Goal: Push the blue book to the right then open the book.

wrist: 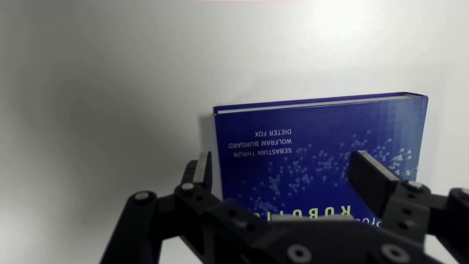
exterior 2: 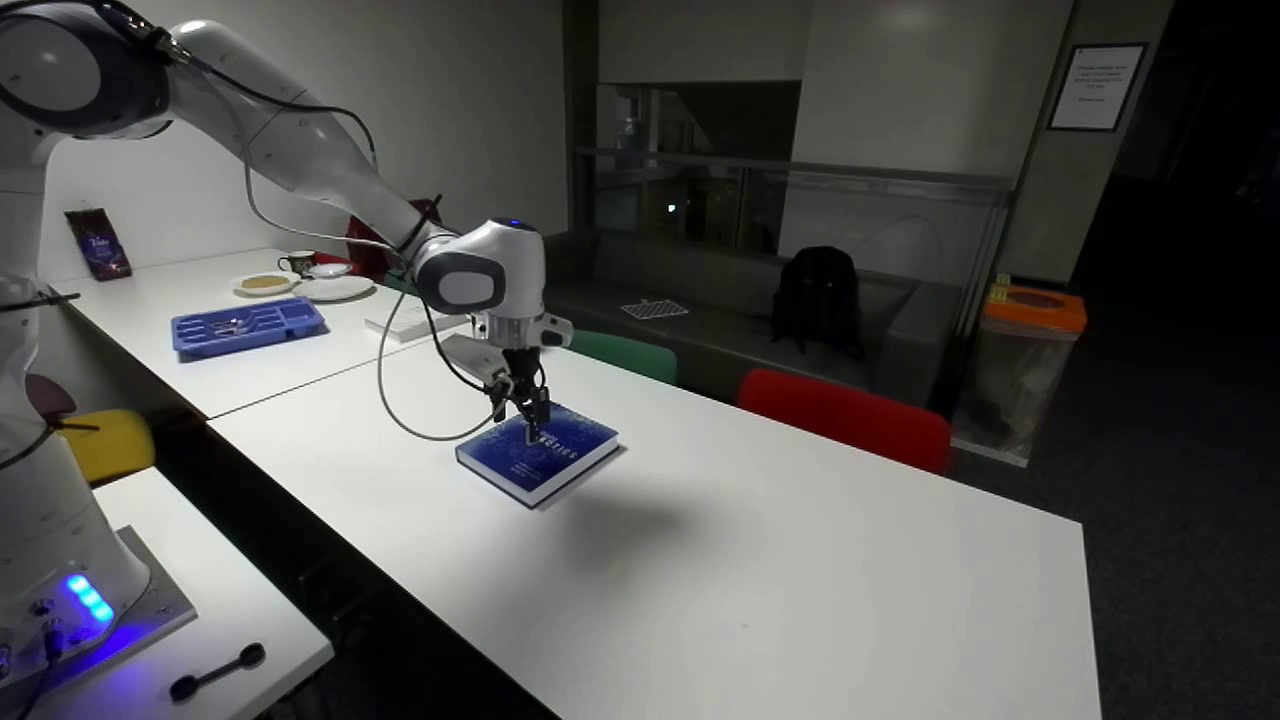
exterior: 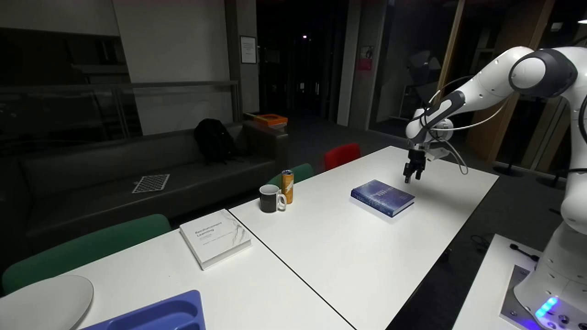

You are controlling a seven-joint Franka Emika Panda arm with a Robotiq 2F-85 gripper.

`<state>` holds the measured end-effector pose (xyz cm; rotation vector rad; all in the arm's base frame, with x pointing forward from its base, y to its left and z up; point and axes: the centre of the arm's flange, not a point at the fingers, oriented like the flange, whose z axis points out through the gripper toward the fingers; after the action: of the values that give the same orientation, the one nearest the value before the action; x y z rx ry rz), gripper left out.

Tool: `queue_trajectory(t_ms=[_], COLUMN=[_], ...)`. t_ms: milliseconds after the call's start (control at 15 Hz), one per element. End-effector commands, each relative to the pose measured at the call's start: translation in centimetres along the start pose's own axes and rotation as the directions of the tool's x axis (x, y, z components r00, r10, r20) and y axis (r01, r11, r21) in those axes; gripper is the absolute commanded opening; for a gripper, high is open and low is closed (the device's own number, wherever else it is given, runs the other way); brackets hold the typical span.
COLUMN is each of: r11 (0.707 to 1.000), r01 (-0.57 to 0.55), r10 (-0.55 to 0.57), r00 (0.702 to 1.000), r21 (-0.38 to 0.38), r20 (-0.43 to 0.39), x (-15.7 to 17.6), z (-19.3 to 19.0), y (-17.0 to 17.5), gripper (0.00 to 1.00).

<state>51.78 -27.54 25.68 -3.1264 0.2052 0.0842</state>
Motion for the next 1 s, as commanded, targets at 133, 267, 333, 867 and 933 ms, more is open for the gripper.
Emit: queue_trajectory(t_ms=[133, 267, 333, 867, 933], r11=[0.999, 0.997, 0.996, 0.984, 0.982], r01=[-0.046, -0.068, -0.084, -0.102, -0.093], r10=[0.047, 0.069, 0.086, 0.112, 0.105], r00=[0.999, 0.997, 0.996, 0.991, 0.992], r21=[0.028, 0.038, 0.043, 0.146, 0.162], r20=[-0.017, -0.026, -0.035, -0.067, -0.063], x=[1.4, 1.8, 2.1, 3.2, 3.4], z=[0.7, 0.8, 0.7, 0.8, 1.1], y=[1.2, 2.0, 2.8, 6.5, 6.6], gripper=[1.00, 1.00, 1.00, 1.00, 1.00])
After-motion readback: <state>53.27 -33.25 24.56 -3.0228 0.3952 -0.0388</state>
